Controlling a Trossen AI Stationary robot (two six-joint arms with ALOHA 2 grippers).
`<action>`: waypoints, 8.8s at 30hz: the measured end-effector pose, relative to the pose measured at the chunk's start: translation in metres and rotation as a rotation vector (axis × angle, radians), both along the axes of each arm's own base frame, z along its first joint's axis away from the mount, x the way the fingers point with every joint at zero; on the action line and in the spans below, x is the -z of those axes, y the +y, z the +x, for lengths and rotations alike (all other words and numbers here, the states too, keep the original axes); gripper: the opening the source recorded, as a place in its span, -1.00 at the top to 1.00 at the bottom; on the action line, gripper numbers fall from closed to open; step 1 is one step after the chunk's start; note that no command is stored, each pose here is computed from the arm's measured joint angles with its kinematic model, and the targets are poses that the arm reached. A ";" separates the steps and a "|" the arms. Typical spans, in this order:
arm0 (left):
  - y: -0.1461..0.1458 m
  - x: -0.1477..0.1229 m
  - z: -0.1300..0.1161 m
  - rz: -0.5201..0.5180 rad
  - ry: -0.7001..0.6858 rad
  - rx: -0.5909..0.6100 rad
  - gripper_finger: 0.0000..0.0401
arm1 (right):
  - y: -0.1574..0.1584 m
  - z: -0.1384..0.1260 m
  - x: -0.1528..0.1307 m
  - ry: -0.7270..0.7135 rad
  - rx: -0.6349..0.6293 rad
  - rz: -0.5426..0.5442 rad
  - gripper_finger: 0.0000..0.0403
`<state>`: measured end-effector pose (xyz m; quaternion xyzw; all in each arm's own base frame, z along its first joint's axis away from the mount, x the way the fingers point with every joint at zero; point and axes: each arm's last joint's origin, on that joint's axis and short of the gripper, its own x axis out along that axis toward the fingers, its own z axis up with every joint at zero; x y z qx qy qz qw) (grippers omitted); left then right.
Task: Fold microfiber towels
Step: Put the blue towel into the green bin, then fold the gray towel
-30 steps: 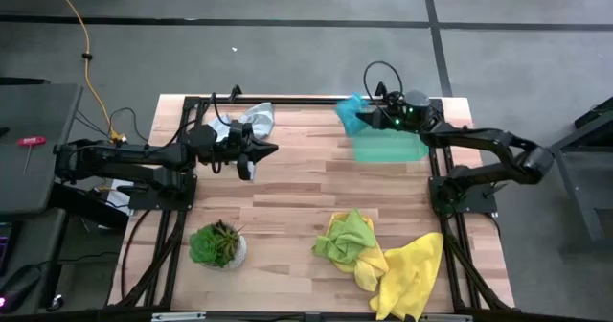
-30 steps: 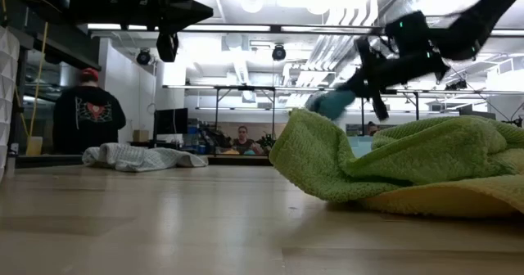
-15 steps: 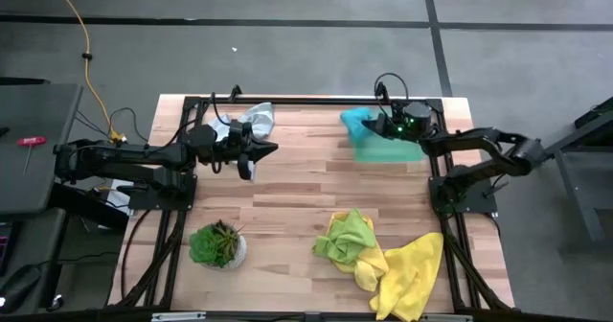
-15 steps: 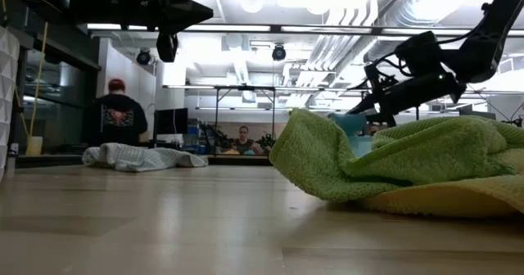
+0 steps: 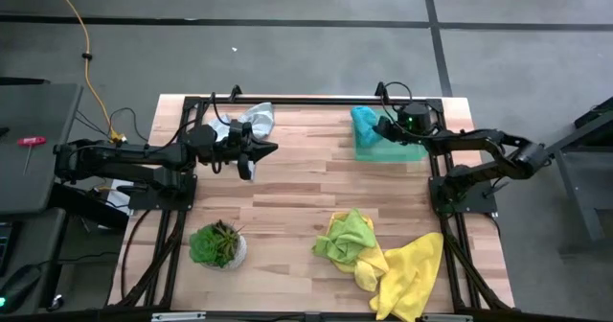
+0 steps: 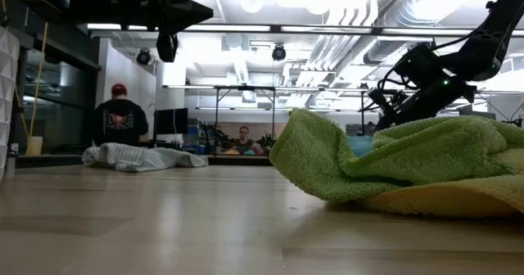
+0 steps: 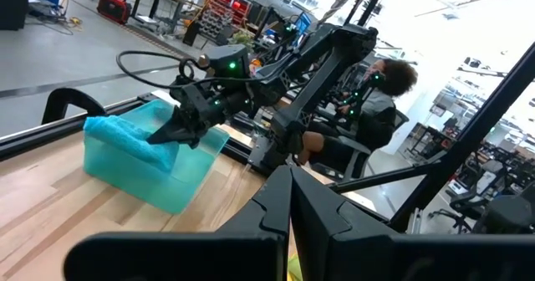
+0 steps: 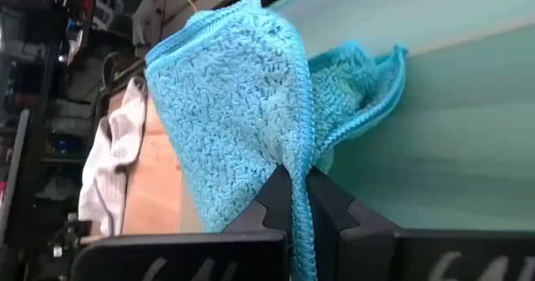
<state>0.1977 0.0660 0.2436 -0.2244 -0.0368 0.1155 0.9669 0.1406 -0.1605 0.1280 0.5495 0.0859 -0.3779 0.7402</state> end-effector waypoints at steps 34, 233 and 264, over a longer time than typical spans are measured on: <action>0.000 0.002 0.000 -0.007 0.021 0.000 1.00 | 0.014 0.008 0.007 0.016 0.095 0.149 0.44; 0.001 0.107 0.035 0.336 1.592 0.406 0.89 | 0.116 0.047 -0.080 -0.128 -0.473 -0.591 1.00; 0.034 -0.116 0.073 0.355 0.894 0.305 1.00 | 0.117 0.049 -0.087 -0.218 -0.470 -0.599 1.00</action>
